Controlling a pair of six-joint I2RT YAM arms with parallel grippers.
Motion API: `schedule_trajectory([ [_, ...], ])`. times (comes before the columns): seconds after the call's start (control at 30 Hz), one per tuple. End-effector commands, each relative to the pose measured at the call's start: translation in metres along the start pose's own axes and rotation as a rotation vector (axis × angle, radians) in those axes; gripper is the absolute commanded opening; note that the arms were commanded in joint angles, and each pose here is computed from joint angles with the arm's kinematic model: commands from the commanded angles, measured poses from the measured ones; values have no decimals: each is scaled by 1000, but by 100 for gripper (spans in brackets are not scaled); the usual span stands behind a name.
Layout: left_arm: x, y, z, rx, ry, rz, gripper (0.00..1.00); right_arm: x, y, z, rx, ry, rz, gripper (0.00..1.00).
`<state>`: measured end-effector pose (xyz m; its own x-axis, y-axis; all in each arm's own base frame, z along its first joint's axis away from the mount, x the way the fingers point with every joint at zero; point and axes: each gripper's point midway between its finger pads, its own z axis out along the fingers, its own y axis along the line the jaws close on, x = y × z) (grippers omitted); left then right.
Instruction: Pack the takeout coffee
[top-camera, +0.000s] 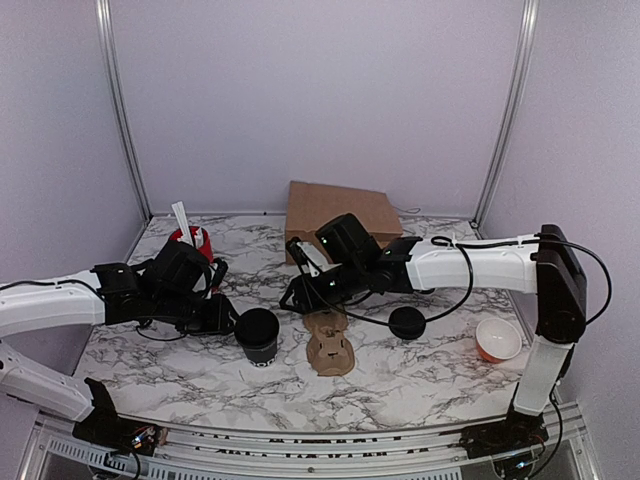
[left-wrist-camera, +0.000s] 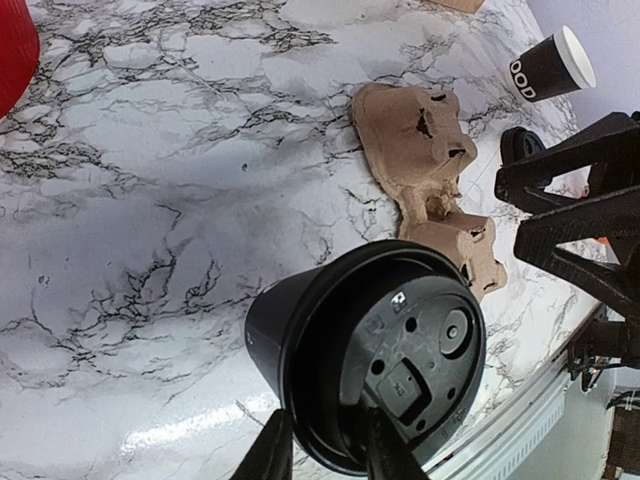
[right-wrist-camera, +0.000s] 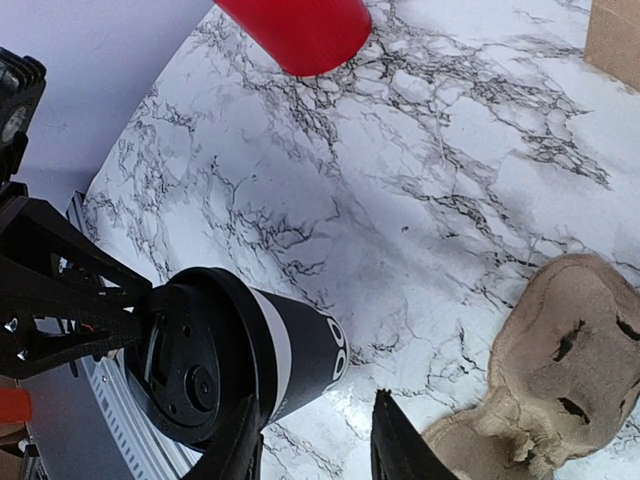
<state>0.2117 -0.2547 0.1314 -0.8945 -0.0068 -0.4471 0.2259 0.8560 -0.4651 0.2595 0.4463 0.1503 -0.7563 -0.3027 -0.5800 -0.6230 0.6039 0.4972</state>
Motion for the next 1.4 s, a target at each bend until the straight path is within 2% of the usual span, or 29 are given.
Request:
schedule_trajectory([
  [0.0, -12, -10, -5, 2, -25, 47, 24, -7, 5, -8, -6, -24, -5, 36],
  [0.33, -19, -11, 0, -32, -15, 108, 15, -3, 1, -10, 6, -21, 3, 36],
  [0.6, -21, -11, -2, -51, -7, 131, 16, -1, 0, -12, 10, -22, 6, 36],
  [1.0, -12, -11, -12, -63, 34, 134, 23, 0, -1, -10, 10, -18, 7, 36],
  [1.23, -9, -16, -10, -63, 43, 145, 23, 0, -1, -10, 10, -20, 10, 36],
  [1.37, -8, -16, -8, -73, 46, 159, 18, 0, -1, -11, 12, -21, 10, 36],
])
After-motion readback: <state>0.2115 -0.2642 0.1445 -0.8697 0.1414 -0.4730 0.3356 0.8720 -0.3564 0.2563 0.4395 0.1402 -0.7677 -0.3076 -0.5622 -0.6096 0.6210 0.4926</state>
